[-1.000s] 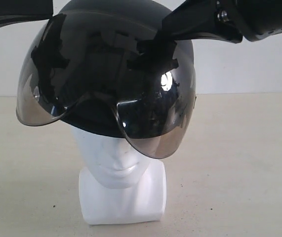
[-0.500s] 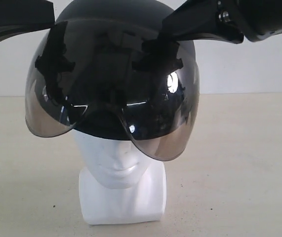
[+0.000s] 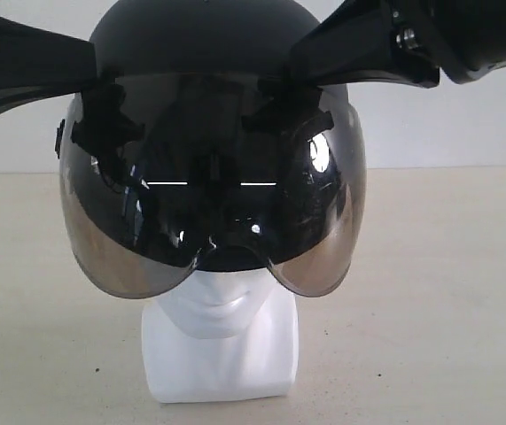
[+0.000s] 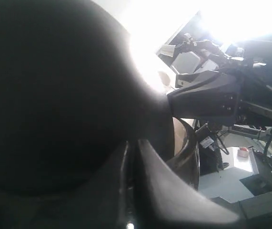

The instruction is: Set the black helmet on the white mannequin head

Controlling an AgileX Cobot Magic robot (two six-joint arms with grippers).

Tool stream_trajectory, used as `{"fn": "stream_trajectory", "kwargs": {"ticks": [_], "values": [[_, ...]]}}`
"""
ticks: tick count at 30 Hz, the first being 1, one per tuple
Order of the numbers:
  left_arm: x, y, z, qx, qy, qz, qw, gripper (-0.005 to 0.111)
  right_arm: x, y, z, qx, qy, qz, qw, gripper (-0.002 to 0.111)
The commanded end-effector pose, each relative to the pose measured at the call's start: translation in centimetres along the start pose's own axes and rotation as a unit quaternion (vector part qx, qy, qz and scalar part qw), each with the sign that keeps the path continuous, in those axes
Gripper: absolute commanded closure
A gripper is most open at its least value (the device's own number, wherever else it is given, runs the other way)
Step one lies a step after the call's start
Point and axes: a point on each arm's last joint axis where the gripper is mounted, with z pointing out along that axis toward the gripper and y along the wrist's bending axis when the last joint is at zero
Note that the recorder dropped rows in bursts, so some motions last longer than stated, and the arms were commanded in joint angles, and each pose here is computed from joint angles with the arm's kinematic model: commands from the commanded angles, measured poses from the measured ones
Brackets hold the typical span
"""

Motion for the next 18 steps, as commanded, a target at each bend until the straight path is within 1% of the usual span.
{"fn": "stream_trajectory", "kwargs": {"ticks": [1, 9, 18], "values": [[1.65, 0.99, 0.15, -0.021, 0.044, 0.004, 0.999, 0.102, 0.73, 0.0, 0.28, -0.006, 0.034, -0.007, 0.999, 0.108], [1.73, 1.2, 0.16, -0.028, 0.042, 0.003, 0.999, 0.102, 1.19, -0.14, 0.28, 0.001, 0.057, 0.0, 0.998, 0.108], [1.7, 1.25, 0.16, -0.031, 0.04, 0.005, 0.999, 0.102, 1.68, -0.03, 0.2, -0.005, 0.084, 0.002, 0.996, 0.108]]}}
